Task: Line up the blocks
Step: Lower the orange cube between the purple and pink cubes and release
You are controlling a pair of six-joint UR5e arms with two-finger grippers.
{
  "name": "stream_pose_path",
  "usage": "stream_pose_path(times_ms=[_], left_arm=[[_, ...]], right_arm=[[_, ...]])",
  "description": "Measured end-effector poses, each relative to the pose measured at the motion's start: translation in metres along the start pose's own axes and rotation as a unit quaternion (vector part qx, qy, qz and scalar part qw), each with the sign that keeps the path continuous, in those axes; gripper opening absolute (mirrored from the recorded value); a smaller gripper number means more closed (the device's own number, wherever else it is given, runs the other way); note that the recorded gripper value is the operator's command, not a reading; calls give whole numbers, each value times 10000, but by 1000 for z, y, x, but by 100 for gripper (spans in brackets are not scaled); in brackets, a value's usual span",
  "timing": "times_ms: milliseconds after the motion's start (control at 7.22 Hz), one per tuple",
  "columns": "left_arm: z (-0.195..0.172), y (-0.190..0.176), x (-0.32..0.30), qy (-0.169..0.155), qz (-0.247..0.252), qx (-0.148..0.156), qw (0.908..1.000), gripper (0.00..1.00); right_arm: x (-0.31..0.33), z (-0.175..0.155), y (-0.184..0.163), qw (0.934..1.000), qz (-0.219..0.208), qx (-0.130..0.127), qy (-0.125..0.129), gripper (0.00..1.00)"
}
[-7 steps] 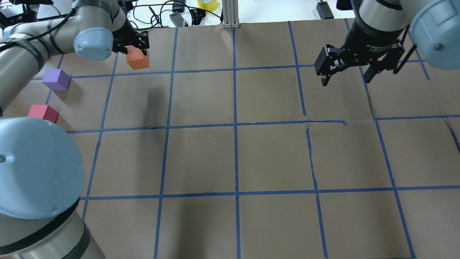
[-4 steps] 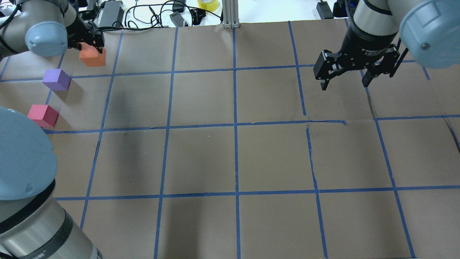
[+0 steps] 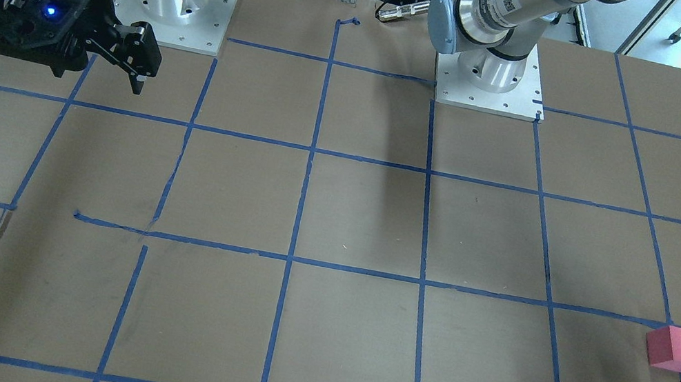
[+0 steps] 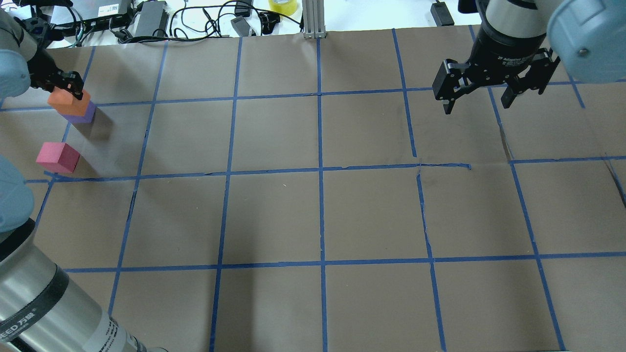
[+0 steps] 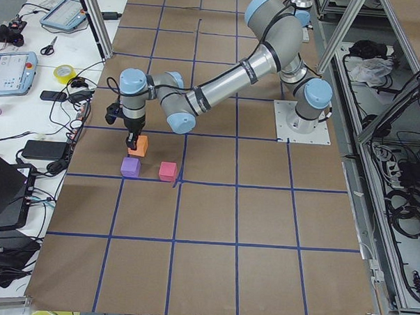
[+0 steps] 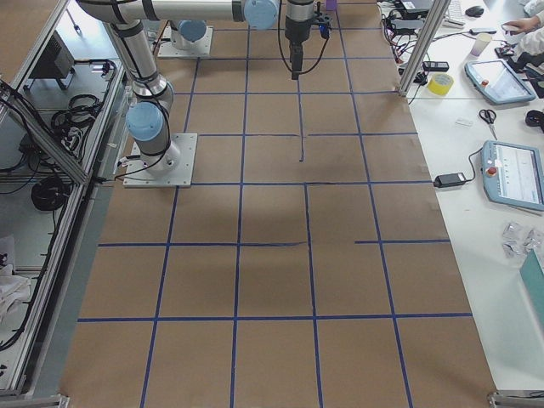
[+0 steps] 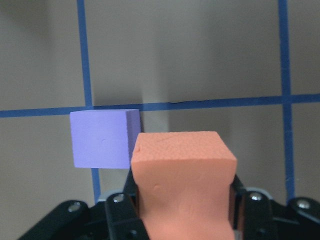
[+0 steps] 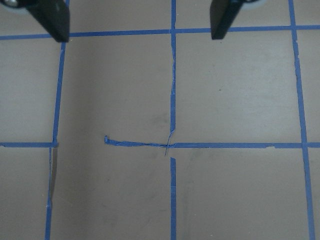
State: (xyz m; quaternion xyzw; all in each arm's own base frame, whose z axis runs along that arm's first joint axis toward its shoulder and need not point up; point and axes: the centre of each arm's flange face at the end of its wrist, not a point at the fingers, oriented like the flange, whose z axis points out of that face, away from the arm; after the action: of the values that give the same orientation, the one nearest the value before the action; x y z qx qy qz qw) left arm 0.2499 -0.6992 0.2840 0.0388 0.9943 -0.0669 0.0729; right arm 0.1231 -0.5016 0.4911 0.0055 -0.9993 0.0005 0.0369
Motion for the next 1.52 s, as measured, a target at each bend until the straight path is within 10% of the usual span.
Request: stream_pose_path(times_ms=[693, 1524], left_arm=[[49, 24, -43, 330, -243, -172, 9990, 20], [75, 27, -40, 466, -146, -304, 9983, 20]], right_arm=[[-9, -15, -6, 9972, 391, 417, -480, 100], [-9, -21, -7, 9961, 405, 622, -474, 100]])
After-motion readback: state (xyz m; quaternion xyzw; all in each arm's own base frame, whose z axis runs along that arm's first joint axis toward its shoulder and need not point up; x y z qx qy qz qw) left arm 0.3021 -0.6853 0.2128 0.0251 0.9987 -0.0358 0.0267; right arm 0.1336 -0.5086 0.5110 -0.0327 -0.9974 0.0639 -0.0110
